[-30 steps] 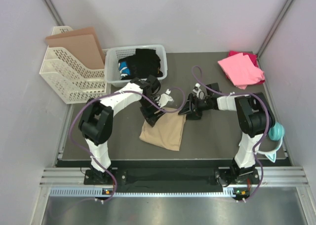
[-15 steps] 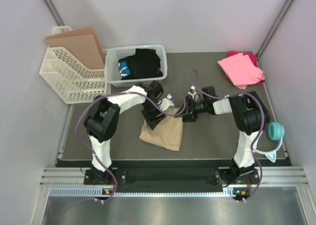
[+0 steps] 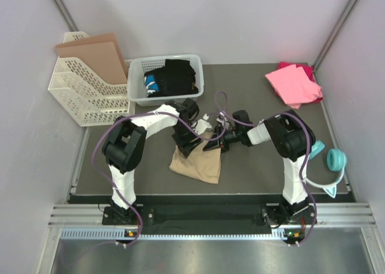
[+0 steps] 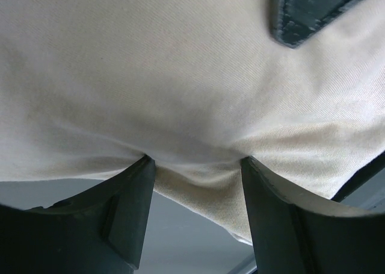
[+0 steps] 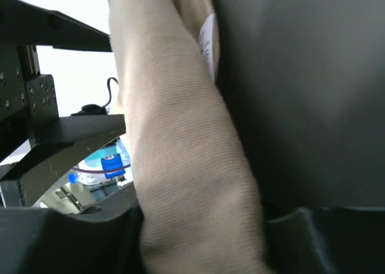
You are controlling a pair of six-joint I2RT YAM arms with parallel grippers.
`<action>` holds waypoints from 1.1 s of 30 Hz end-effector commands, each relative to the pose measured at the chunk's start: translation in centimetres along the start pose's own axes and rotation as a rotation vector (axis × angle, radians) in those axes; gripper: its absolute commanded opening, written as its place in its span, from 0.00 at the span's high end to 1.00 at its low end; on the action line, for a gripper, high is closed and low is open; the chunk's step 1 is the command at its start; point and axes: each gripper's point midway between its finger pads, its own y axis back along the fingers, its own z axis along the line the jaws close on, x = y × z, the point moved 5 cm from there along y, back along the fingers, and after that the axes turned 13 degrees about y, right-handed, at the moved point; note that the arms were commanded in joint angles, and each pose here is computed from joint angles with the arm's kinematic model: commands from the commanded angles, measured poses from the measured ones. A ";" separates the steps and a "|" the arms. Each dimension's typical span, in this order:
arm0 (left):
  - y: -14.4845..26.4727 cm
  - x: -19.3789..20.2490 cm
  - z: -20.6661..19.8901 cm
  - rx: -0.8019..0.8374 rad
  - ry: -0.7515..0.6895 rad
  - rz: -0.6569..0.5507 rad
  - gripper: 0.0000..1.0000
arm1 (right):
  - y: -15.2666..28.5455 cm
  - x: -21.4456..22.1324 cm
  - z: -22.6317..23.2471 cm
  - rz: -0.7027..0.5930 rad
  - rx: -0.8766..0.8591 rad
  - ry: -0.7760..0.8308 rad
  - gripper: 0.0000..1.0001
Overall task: Fold and stack the t-shirts
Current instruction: Put the neatly folded tshirt into the corner of the board with the right arm
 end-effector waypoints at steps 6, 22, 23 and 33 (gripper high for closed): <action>5.5 -1.2 0.0 -0.106 -0.021 -0.143 0.36 | -1.8 -1.0 -1.3 -0.042 0.050 0.005 1.00; 25.6 6.6 2.9 -0.628 0.081 -0.643 0.22 | 15.6 -18.9 4.5 -0.469 0.134 0.155 1.00; 24.9 7.3 3.0 -0.631 0.094 -0.626 0.23 | 17.2 -20.0 5.2 -0.504 0.140 0.176 1.00; 21.3 8.5 3.3 -0.541 0.134 -0.576 0.23 | 32.1 -25.4 3.2 -0.829 0.244 0.118 1.00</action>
